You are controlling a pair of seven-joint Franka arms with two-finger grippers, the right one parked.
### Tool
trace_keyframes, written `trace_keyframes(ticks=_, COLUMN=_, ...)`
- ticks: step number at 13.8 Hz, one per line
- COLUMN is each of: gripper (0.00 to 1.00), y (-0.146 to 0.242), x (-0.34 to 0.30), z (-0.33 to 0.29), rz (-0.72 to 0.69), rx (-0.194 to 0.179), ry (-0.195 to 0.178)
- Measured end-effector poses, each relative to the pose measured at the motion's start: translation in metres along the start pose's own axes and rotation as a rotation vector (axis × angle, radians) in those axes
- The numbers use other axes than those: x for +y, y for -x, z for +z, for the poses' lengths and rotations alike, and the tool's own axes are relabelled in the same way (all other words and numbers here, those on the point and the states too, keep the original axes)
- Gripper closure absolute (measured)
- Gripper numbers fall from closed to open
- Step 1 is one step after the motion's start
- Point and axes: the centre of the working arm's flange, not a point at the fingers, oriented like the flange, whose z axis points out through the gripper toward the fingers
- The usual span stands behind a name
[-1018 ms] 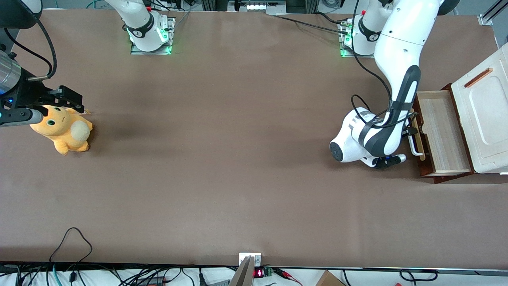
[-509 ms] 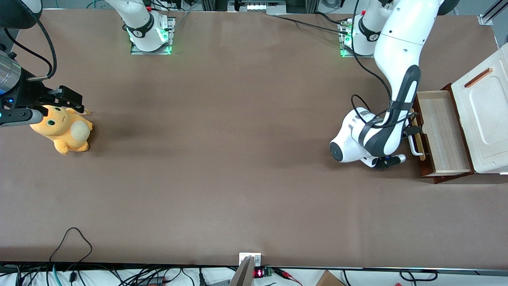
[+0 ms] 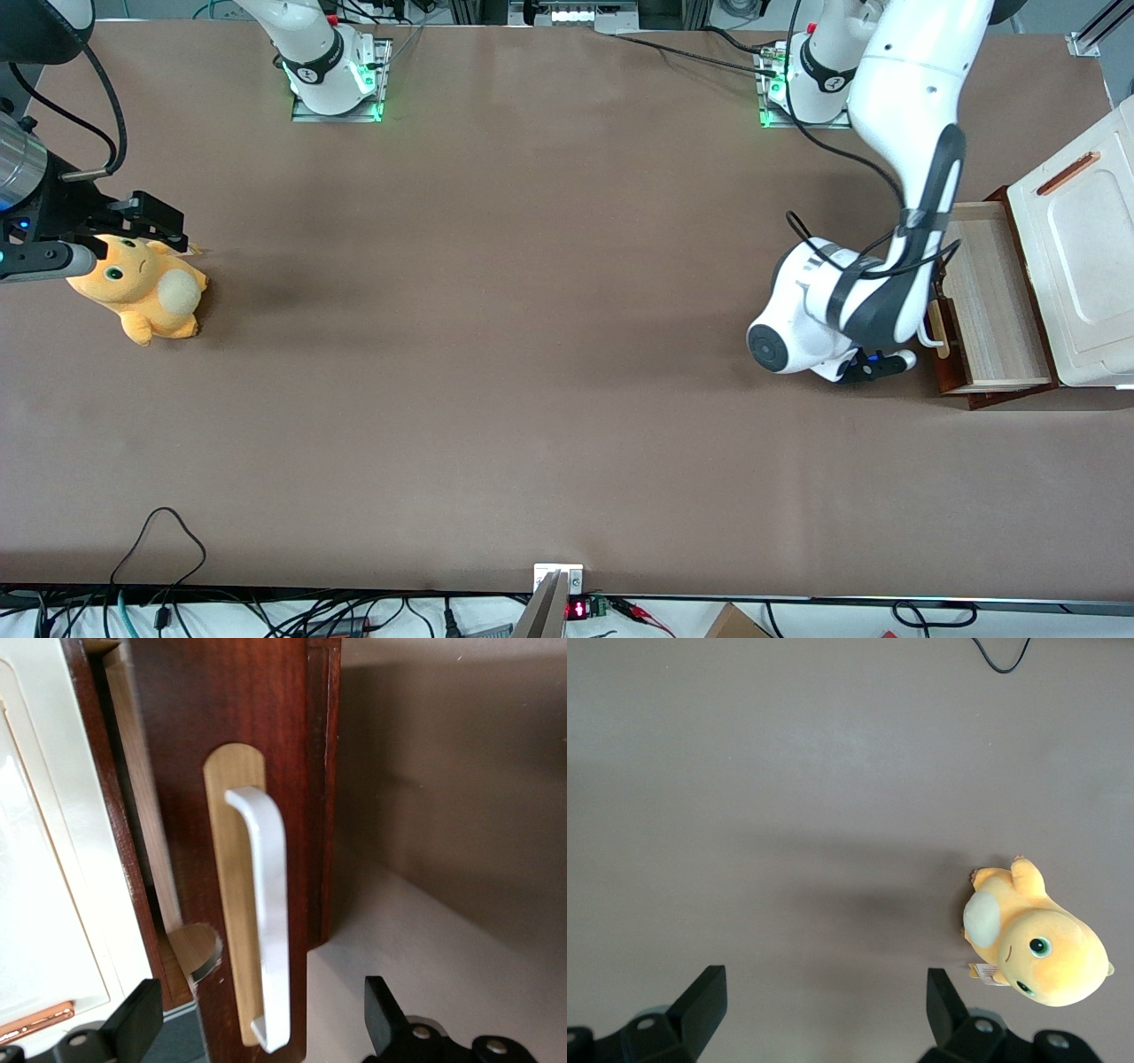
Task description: Open lower drawer with left arm only
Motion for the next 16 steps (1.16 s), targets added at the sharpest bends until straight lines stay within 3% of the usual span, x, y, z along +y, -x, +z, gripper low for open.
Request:
trace_keyframes(ticks=4, gripper=0.00, y=-0.013, x=-0.068, z=-0.019, rz=0.071, rx=-0.034, ry=0.152)
trace_keyframes(ticks=8, gripper=0.00, y=-0.024, x=-0.139, z=-0.029, rz=0.249, rx=0.002, ry=0.248)
trace_keyframes(ticks=9, gripper=0.00, y=-0.023, x=-0.152, z=-0.032, rz=0.272, rx=0.006, ry=0.288)
trace_keyframes(ticks=11, gripper=0.00, y=-0.021, x=-0.185, z=-0.038, rz=0.266, rx=0.003, ry=0.413)
trace_keyframes(ticks=13, gripper=0.00, y=-0.021, x=-0.225, z=-0.044, rz=0.221, rx=0.001, ry=0.585)
trace_keyframes(ticks=16, gripper=0.00, y=-0.021, x=-0.278, z=-0.044, rz=0.160, rx=0.006, ry=0.786)
